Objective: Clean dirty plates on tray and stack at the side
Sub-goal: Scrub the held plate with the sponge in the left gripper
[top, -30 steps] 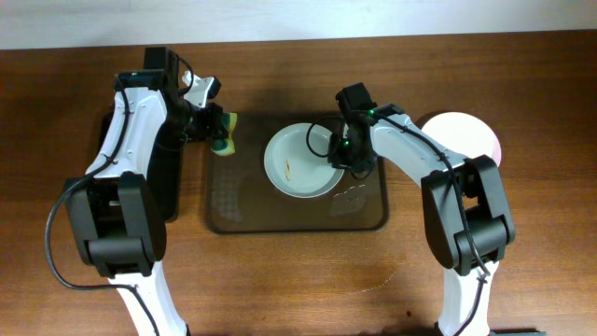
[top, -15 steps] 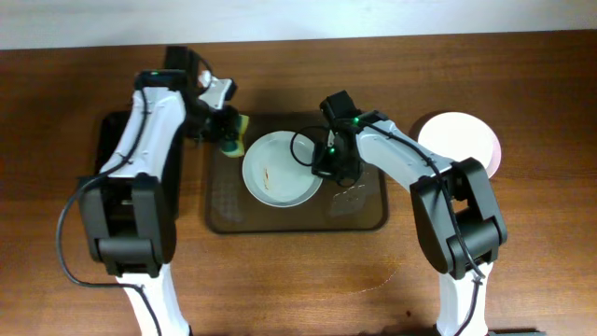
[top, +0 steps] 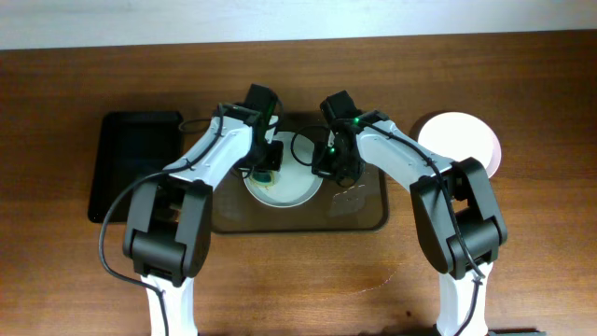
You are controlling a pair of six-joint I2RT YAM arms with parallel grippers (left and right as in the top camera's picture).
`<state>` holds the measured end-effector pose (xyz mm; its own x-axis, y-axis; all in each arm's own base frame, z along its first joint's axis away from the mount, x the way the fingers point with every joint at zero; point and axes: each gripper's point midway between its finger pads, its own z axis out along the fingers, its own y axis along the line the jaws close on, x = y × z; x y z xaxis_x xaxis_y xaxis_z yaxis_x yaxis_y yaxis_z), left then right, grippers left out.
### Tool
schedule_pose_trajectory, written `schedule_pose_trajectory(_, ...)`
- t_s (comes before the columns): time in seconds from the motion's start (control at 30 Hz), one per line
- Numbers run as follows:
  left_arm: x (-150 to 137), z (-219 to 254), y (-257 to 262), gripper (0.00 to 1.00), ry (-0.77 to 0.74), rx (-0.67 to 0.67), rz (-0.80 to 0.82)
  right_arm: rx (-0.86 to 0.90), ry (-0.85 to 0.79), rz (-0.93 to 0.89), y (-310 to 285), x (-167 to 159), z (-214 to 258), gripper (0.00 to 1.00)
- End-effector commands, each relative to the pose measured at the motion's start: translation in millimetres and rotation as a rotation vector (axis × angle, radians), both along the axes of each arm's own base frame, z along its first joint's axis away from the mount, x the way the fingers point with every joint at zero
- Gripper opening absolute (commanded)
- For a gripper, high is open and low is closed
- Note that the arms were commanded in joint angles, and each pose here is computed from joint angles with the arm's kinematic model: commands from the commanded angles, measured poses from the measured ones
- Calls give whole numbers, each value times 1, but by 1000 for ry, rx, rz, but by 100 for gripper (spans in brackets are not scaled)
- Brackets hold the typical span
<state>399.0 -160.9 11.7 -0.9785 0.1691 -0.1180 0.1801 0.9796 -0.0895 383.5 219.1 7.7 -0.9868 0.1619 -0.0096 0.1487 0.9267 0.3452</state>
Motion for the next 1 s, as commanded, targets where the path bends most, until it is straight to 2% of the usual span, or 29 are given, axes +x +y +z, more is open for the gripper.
schedule_pose_trajectory(0.0, -48, -12, -9, 1, 138, 78, -47, -27, 24, -6, -4, -5, -12, 4)
schedule_pose_trajectory(0.1, -77, -10, -13, 1, 244, 82, -72, -27, 24, -6, -4, -5, -12, 4)
schedule_pose_trajectory(0.17, -73, -10, -15, 0, 229, 73, -71, -27, 22, -6, -4, -4, -12, 4)
schedule_pose_trajectory(0.3, -20, -11, -24, 0, 22, 19, -42, -26, 22, -4, -3, -5, -12, 4)
schedule_pose_trajectory(0.43, 35, -1, 6, 1, -216, 152, 155, -26, 22, -4, -3, -5, -12, 4)
schedule_pose_trajectory(0.57, 30, 0, 28, 0, -216, 264, 189, -26, 22, -4, -3, -5, -12, 4)
schedule_pose_trajectory(0.63, 7, -4, 37, 1, -124, 311, 169, -26, 22, -4, -3, -5, -12, 4)
schedule_pose_trajectory(0.7, -25, -13, 10, 0, 44, 163, -17, -26, 22, -4, -3, -5, -12, 4)
schedule_pose_trajectory(0.8, -49, -7, -41, 0, 155, -138, -157, -26, 22, -3, -3, -5, -12, 4)
schedule_pose_trajectory(0.87, -47, 4, -73, 1, 156, -321, -179, -26, 22, -3, -3, -5, -12, 4)
schedule_pose_trajectory(0.97, -25, 7, -82, 0, 75, -358, -125, -26, 22, -3, -3, -5, -12, 4)
